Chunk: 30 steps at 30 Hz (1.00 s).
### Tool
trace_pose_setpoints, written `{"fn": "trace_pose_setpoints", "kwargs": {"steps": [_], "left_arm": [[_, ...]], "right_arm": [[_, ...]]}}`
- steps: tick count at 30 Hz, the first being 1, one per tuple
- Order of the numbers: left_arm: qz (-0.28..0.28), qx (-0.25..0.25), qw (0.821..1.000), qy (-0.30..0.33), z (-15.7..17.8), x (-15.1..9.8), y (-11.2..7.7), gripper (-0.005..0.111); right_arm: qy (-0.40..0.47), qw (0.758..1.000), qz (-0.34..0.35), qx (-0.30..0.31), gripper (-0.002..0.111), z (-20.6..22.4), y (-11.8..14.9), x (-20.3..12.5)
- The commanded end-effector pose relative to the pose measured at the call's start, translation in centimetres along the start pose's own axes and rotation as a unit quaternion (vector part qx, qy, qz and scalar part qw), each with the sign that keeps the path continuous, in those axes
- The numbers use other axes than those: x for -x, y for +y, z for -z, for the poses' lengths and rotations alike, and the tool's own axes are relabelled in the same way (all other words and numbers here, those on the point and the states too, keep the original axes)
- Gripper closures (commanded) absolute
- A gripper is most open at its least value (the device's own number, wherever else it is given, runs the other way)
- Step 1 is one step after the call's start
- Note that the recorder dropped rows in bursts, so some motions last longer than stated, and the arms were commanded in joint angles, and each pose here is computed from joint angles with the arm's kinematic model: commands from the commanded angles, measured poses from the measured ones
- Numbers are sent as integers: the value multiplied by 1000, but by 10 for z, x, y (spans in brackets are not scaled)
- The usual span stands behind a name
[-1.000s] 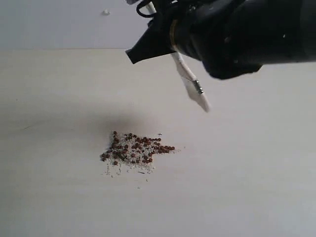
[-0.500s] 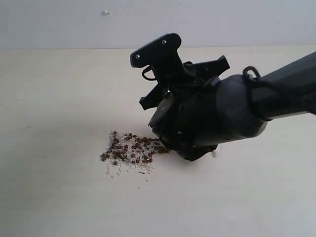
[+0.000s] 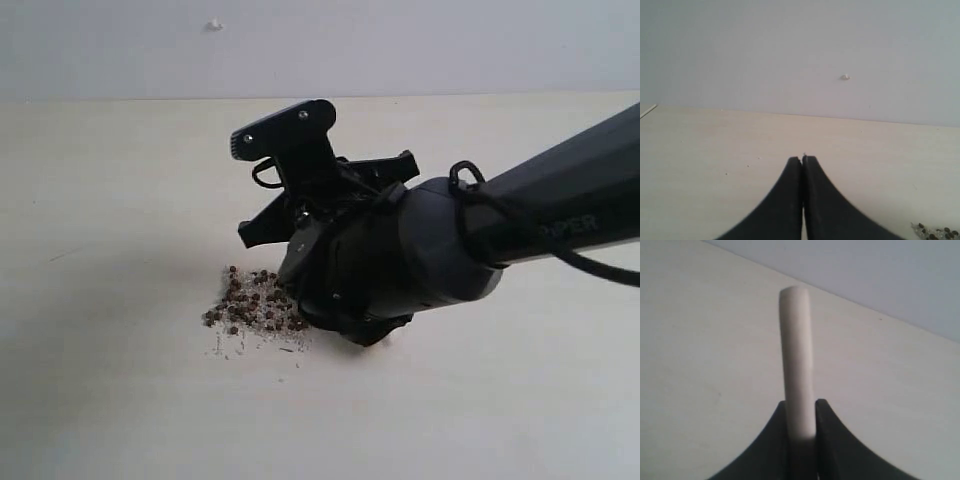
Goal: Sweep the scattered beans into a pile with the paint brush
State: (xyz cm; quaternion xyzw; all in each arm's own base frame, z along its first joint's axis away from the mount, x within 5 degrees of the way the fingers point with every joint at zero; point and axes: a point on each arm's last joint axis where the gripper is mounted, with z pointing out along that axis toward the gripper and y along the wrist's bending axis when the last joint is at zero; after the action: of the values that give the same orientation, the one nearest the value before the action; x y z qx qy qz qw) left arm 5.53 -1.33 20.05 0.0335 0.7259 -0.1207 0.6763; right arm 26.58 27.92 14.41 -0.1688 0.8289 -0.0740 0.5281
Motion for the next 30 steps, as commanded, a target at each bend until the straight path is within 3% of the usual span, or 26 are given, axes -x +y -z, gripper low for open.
{"fn": "trace_pose_setpoints", "kwargs": {"steps": [1, 12, 19, 26, 30], "left_arm": [[4, 0, 1000, -6, 1, 1, 0, 107], [4, 0, 1000, -6, 1, 1, 0, 107], [4, 0, 1000, -6, 1, 1, 0, 107], [4, 0, 1000, -6, 1, 1, 0, 107], [4, 0, 1000, -6, 1, 1, 0, 107]], "right_arm": [[20, 997, -42, 55, 108, 8, 20, 2], [11, 994, -68, 85, 108, 7, 34, 16], [-24, 999, -28, 29, 108, 9, 22, 26], [-67, 997, -31, -31, 108, 19, 3, 45], [-70, 994, -8, -80, 108, 10, 3, 33]]}}
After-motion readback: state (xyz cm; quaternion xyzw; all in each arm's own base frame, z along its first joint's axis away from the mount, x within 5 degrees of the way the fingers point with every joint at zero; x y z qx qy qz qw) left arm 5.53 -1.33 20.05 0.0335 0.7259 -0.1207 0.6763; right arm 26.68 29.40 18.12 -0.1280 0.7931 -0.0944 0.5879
